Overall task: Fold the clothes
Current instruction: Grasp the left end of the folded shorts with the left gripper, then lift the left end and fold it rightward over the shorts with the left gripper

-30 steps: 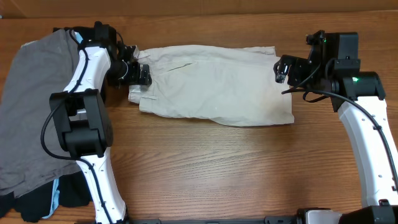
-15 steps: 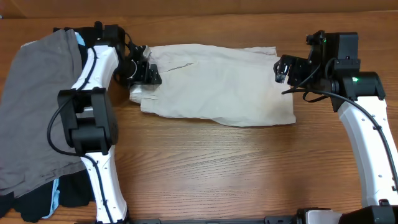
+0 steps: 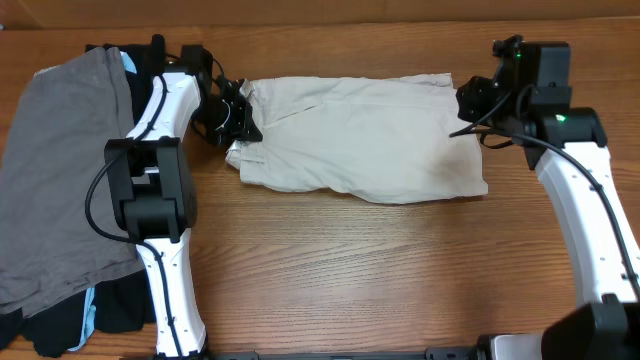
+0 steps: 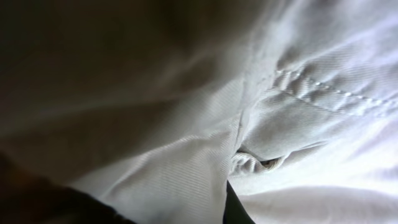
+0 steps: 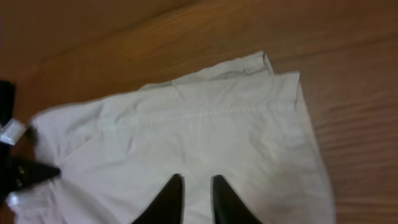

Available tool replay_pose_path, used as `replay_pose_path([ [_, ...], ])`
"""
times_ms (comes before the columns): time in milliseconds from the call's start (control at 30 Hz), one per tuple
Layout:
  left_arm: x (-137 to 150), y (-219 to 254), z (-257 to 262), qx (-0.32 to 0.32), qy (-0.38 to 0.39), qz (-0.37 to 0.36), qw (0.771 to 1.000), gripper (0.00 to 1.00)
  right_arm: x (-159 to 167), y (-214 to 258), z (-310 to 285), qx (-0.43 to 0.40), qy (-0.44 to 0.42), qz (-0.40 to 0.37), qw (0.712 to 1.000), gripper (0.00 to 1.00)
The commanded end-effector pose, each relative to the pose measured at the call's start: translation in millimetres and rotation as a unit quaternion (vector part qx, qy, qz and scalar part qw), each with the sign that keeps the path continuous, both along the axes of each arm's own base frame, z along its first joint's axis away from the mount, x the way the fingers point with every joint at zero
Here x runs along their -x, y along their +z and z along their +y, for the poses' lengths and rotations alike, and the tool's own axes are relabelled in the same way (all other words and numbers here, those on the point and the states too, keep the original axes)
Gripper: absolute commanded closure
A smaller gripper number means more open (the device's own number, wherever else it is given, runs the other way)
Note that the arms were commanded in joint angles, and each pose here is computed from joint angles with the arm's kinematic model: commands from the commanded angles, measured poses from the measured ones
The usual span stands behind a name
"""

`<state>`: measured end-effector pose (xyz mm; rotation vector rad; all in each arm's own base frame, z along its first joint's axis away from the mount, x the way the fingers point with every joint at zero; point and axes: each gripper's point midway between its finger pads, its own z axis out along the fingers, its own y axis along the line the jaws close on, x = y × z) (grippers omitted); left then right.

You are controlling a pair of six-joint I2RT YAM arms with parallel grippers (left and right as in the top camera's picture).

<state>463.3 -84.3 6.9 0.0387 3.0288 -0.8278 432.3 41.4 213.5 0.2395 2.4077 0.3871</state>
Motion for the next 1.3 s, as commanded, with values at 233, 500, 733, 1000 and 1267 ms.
replay_pose_path([
  [233,20,99,17,-0.053,-0.042,-0.033,0.997,0.96,-22,-66,19,-0.065,-0.001,0.081,0.995,0.96],
  [500,30,182,31,-0.103,-0.037,-0.108,0.988,0.96,-3,-118,38,-0.113,0.026,0.177,0.977,0.96],
  [733,36,205,24,-0.105,-0.043,-0.132,0.985,0.96,27,-146,45,-0.134,0.031,0.238,0.962,0.96],
  [1000,39,195,-36,-0.094,-0.094,-0.137,0.982,0.96,32,-149,49,-0.148,0.036,0.243,0.958,0.96],
  [1267,37,186,-112,-0.074,-0.109,-0.151,0.980,0.96,31,-149,49,-0.149,0.034,0.243,0.958,0.96],
])
